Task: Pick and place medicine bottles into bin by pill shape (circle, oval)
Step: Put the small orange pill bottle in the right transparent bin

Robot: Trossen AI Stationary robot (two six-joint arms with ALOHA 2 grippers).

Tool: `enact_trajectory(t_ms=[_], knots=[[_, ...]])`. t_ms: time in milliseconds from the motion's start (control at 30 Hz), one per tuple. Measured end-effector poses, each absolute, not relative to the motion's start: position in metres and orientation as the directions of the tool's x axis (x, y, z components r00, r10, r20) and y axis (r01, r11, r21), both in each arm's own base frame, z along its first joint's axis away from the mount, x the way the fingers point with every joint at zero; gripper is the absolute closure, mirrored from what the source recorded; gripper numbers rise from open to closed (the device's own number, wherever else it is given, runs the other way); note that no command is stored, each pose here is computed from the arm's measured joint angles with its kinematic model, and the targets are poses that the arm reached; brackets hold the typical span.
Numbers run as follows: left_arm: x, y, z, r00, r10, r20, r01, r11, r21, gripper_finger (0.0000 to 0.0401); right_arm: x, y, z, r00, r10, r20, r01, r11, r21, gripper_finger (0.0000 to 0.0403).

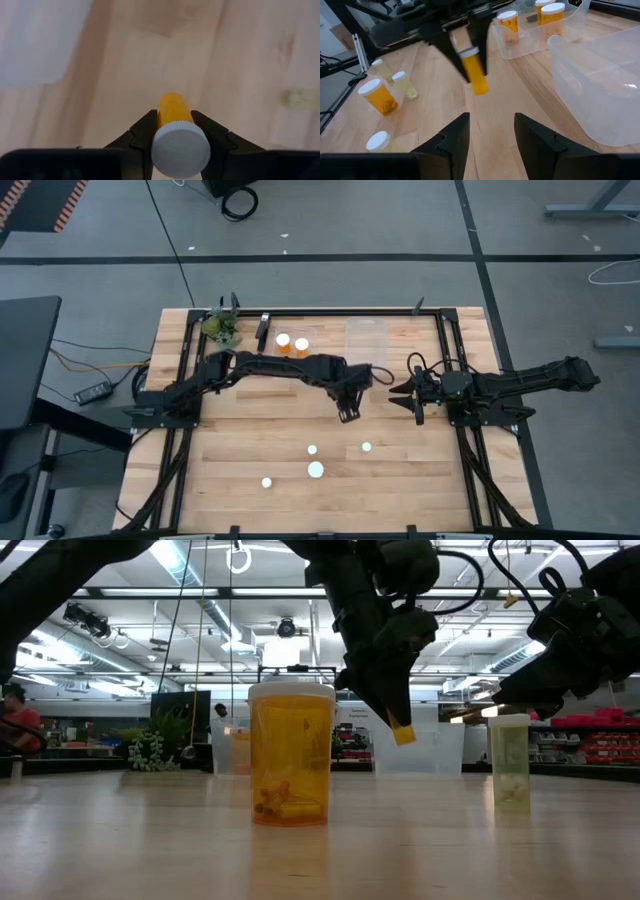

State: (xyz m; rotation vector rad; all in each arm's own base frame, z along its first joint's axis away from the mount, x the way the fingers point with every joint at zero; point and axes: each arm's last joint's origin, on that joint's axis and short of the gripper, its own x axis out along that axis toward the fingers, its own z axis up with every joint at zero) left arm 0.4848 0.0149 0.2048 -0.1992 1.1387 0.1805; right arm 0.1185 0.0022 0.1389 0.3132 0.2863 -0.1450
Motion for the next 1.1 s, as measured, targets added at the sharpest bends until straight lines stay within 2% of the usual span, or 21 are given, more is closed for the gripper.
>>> enact_trajectory(t_ms=[233,367,600,867,1100], knots=[[0.485,0.031,0.205,0.417,0.054,-0.907,-0.244,0.968,-0.054,0.029,0.119,0.002,0.139,0.949,-0.096,-0.299,0.184,0.941,0.282,0.0242],[0.486,0.034,0.207,0.433,-0.007,-0.902,-0.219,0.969,-0.112,0.0287,0.119,0.002,0.139,0.949,-0.096,-0.299,0.184,0.941,0.282,0.0242],[0.488,0.035,0.23,0.466,-0.035,-0.884,-0.161,0.979,-0.124,0.0282,0.119,0.002,0.139,0.949,-0.096,-0.299,0.184,0.941,0.282,0.0242],[0.496,0.057,0.274,0.616,-0.002,-0.788,-0.095,0.993,-0.077,0.0287,0.119,0.002,0.139,0.949,-0.096,-0.299,0.184,0.941,0.282,0.0242],[0.501,0.098,0.285,0.724,0.1,-0.682,-0.117,0.993,0.02,0.0288,0.119,0.002,0.139,0.949,-0.096,-0.299,0.184,0.941,0.282,0.0242]])
